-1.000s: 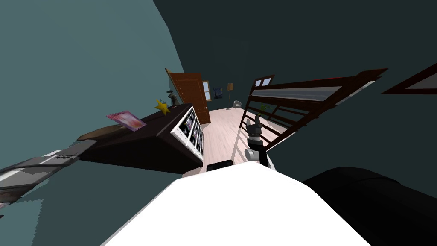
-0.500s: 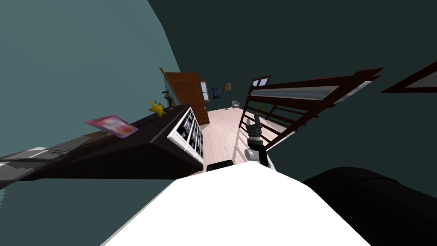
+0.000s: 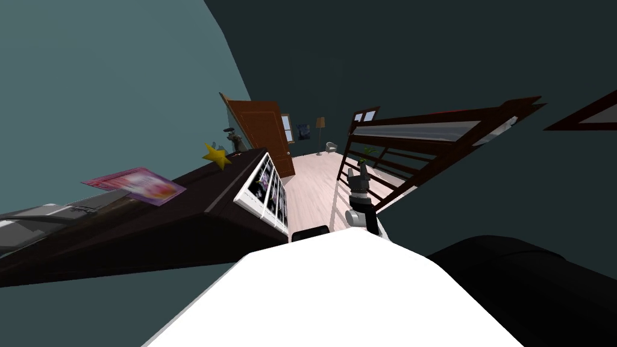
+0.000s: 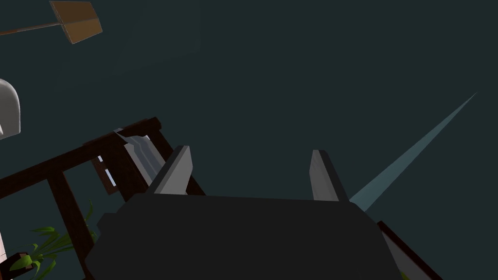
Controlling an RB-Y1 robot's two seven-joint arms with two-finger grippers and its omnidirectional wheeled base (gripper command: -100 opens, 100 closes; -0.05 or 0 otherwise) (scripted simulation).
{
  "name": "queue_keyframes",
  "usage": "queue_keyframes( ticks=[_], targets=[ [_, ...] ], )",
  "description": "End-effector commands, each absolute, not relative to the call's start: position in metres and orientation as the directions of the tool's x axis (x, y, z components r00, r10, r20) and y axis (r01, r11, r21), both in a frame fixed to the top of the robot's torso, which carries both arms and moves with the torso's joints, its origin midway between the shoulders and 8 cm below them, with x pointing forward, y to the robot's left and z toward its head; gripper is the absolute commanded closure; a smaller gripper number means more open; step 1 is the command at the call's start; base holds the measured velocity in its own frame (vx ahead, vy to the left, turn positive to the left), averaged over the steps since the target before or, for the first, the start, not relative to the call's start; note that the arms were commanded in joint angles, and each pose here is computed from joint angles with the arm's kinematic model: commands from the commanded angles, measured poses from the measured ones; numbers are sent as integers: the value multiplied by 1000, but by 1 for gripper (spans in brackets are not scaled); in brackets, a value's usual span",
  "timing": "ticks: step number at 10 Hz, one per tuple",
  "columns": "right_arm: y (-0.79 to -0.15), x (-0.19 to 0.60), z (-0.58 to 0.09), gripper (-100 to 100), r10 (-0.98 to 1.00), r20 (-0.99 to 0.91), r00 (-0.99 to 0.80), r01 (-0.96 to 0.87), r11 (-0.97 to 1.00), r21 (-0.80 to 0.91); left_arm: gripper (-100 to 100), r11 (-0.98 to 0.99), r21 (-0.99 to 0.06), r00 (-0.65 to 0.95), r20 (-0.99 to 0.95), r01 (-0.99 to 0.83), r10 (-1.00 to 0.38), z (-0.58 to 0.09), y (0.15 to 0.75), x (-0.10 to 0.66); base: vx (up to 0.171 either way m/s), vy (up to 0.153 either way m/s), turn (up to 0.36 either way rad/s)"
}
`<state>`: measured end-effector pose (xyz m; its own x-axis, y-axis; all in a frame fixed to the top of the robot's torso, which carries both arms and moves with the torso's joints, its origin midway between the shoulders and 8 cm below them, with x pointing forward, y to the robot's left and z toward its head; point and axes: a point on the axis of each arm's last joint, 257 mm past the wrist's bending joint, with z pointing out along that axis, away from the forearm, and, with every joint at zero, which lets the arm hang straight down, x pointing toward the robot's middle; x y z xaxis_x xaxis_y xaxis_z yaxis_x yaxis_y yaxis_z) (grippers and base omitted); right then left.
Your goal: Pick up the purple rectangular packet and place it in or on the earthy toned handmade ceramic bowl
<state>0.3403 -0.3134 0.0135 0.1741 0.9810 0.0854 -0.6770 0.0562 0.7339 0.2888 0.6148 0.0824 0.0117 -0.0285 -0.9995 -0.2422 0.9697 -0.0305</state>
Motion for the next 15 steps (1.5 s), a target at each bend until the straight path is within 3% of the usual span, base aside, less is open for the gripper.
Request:
queue_keyframes(
  ticks=[1,3,4,5,6,7,11,12,13,14,15],
  targets=[
    [-313,340,13,0,981,85,174,-677,56,734,-100,969,-6,-18,-1000,-247,-11,83,615,295,77,72,-70],
    [-313,340,13,0,981,85,174,-677,56,734,-100,969,-3,-22,-1000,-246,-8,84,615,296,56,51,-39],
    [-313,340,13,0,981,86,174,-677,56,734,0,969,-1,-24,-1000,-247,-7,84,615,296,7,6,0],
    [-313,340,13,0,981,86,174,-677,56,734,-100,964,0,-23,-1000,-265,-6,88,621,300,18,18,-126],
    [-313,340,14,0,981,86,174,-677,56,734,-100,967,1,-24,-1000,-254,-6,86,617,298,10,15,-39],
    [-313,340,13,0,981,86,174,-677,56,734,100,966,0,-23,-1000,-257,-6,87,618,299,0,0,0],
    [-313,340,13,0,981,86,174,-677,56,734,100,966,1,-23,-1000,-257,-6,87,618,299,0,0,0],
    [-313,340,13,0,981,86,174,-677,56,734,0,966,1,-23,-1000,-257,-5,87,618,299,0,0,0],
    [-313,340,13,0,981,86,174,-677,56,734,100,966,1,-23,-1000,-257,-5,87,618,299,0,0,0],
    [-313,340,13,0,981,86,174,-677,56,734,0,966,1,-23,-1000,-257,-5,87,618,299,0,0,0],
    [-313,340,13,0,981,86,174,-677,56,734,100,965,31,-14,-999,-261,29,103,620,303,-51,-34,-14]
  ],
)
